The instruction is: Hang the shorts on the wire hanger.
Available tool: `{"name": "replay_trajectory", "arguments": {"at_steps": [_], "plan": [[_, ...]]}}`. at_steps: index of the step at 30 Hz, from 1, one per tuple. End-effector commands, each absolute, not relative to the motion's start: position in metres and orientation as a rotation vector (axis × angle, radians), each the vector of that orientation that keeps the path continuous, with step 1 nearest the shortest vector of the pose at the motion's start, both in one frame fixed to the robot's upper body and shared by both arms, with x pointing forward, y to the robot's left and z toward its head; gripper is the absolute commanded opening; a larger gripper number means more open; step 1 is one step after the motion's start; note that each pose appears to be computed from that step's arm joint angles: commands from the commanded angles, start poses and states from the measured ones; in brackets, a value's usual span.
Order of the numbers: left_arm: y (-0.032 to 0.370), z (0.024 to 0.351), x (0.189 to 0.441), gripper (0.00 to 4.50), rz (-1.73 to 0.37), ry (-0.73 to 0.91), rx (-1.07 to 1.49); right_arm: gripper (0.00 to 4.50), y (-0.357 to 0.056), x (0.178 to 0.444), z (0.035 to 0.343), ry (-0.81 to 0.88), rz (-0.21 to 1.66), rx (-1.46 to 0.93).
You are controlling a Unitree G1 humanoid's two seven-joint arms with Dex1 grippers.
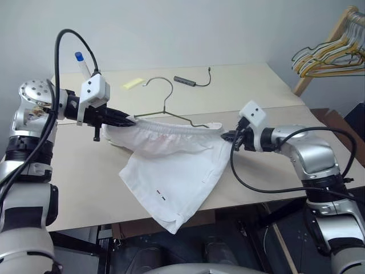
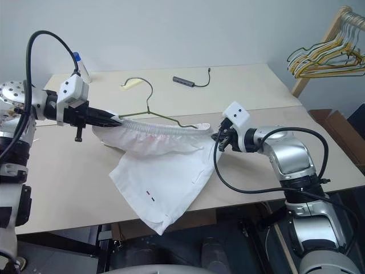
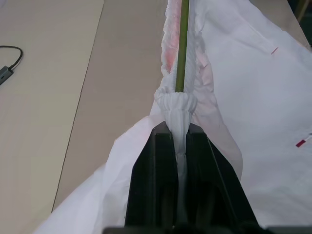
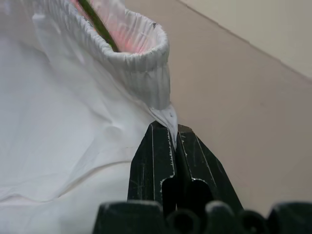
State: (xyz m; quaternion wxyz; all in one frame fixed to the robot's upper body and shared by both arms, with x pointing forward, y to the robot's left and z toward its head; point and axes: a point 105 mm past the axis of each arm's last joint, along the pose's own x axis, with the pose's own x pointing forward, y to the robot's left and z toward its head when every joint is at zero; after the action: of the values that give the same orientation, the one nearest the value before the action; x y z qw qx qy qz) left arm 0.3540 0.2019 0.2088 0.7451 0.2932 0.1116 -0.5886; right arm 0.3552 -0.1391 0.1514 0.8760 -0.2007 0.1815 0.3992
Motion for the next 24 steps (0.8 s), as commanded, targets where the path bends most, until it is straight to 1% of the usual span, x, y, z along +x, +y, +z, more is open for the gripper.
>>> {"name": "replay_trajectory", "arguments": {"at_steps": [1,4,9,12,15,20,23,24], "plan": [[0.200,0.227,0.357,0.00,-1.254,0.216,0.714,0.04,-0.116,0.349,0.204,0.222,0.893,-0.556],[0.196,0.231,0.363,0.00,-1.238,0.207,0.739,0.04,-0.109,0.350,0.220,0.197,0.891,-0.644],[0.187,0.241,0.369,0.00,-1.217,0.147,0.738,0.04,-0.105,0.349,0.229,0.195,0.904,-0.789],[0.184,0.245,0.372,0.00,-1.200,0.114,0.724,0.04,-0.099,0.347,0.230,0.210,0.930,-0.787],[0.181,0.249,0.369,0.00,-1.228,0.079,0.687,0.04,-0.100,0.353,0.229,0.211,0.903,-0.783],[0.185,0.243,0.364,0.00,-1.235,0.100,0.700,0.04,-0.099,0.356,0.235,0.154,0.883,-0.780],[0.185,0.242,0.364,0.00,-1.235,0.093,0.694,0.72,-0.097,0.355,0.237,0.138,0.894,-0.789],[0.184,0.242,0.362,0.00,-1.243,0.085,0.692,1.03,-0.097,0.355,0.238,0.127,0.893,-0.784]]}}
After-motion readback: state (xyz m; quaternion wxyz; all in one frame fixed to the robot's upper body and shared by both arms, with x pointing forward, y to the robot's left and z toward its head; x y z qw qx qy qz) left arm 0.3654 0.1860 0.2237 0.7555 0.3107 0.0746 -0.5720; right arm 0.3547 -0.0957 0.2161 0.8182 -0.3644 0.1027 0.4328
